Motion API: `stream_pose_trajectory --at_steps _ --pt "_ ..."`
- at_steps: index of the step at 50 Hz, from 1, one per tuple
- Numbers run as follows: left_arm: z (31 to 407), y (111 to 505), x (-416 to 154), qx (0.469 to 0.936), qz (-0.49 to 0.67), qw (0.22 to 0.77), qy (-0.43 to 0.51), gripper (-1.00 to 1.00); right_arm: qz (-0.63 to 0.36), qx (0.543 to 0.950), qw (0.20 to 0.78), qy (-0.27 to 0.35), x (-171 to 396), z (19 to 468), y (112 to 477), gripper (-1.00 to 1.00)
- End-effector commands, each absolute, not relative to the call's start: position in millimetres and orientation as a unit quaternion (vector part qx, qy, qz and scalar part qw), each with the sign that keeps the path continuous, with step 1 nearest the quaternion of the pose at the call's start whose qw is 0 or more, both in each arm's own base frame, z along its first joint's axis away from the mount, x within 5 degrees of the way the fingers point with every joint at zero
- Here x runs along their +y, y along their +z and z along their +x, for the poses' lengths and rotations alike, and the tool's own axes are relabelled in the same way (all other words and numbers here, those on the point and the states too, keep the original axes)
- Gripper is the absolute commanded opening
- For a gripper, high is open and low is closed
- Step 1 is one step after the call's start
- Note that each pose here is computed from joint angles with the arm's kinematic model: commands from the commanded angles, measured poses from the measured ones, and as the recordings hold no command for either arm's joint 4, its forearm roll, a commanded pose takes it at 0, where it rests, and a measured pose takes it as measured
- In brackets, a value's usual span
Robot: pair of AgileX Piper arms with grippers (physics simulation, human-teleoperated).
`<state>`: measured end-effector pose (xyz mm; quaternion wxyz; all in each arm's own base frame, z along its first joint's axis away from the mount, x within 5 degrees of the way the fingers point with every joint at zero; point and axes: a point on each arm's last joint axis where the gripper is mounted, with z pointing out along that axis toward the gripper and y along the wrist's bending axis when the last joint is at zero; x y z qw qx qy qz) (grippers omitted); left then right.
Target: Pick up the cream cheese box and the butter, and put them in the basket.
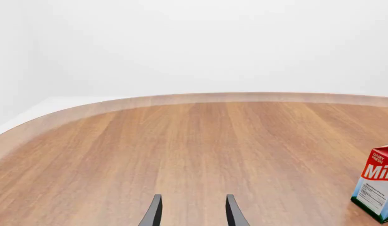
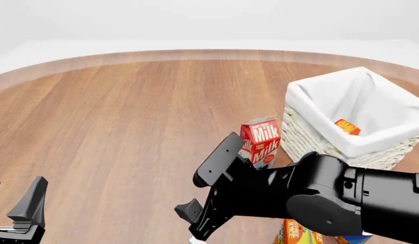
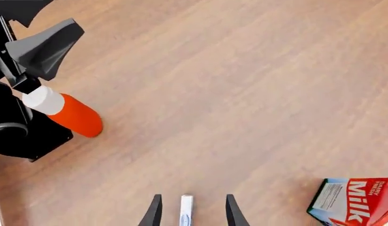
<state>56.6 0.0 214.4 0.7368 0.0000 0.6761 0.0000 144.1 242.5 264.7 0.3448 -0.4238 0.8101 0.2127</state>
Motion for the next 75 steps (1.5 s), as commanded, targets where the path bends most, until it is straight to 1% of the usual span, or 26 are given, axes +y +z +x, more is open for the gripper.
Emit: stream_pose_trajectory --at_steps 1,3,4,7,11,15,19,31,39,41,75 --pt "56.6 214.4 0.0 0.676 0.000 0.737 0.000 1.00 -0.415 0.823 0.327 0.209 242.3 143.7 248.3 1.00" --pt "56.6 214.4 0.0 0.676 0.000 0.737 0.000 1.00 -0.419 0.823 0.323 0.207 243.0 142.3 243.8 1.00" --pt "56.6 214.4 0.0 0.676 0.000 0.737 0.000 1.00 -0.418 0.824 0.323 0.206 241.2 142.3 249.4 1.00" --pt "56.6 214.4 0.0 0.676 0.000 0.737 0.000 1.00 -0.415 0.825 0.324 0.205 238.0 142.5 251.7 1.00" --pt "56.6 214.4 0.0 0.676 0.000 0.737 0.000 1.00 -0.412 0.830 0.317 0.204 238.2 141.9 237.6 1.00" --pt "56.6 214.4 0.0 0.676 0.000 0.737 0.000 1.00 -0.411 0.831 0.314 0.205 238.4 140.6 240.7 1.00" --pt "56.6 214.4 0.0 0.676 0.000 0.737 0.000 1.00 -0.410 0.833 0.309 0.203 239.8 141.0 230.6 1.00" --pt "56.6 214.4 0.0 0.676 0.000 0.737 0.000 1.00 -0.411 0.837 0.300 0.203 246.7 141.1 226.2 1.00" --pt "56.6 214.4 0.0 0.676 0.000 0.737 0.000 1.00 -0.406 0.842 0.295 0.199 243.0 142.2 218.8 1.00" --pt "56.6 214.4 0.0 0.676 0.000 0.737 0.000 1.00 -0.406 0.843 0.292 0.199 244.7 141.4 212.0 1.00" --pt "56.6 214.4 0.0 0.676 0.000 0.737 0.000 1.00 -0.403 0.852 0.270 0.195 252.2 139.0 192.3 1.00"
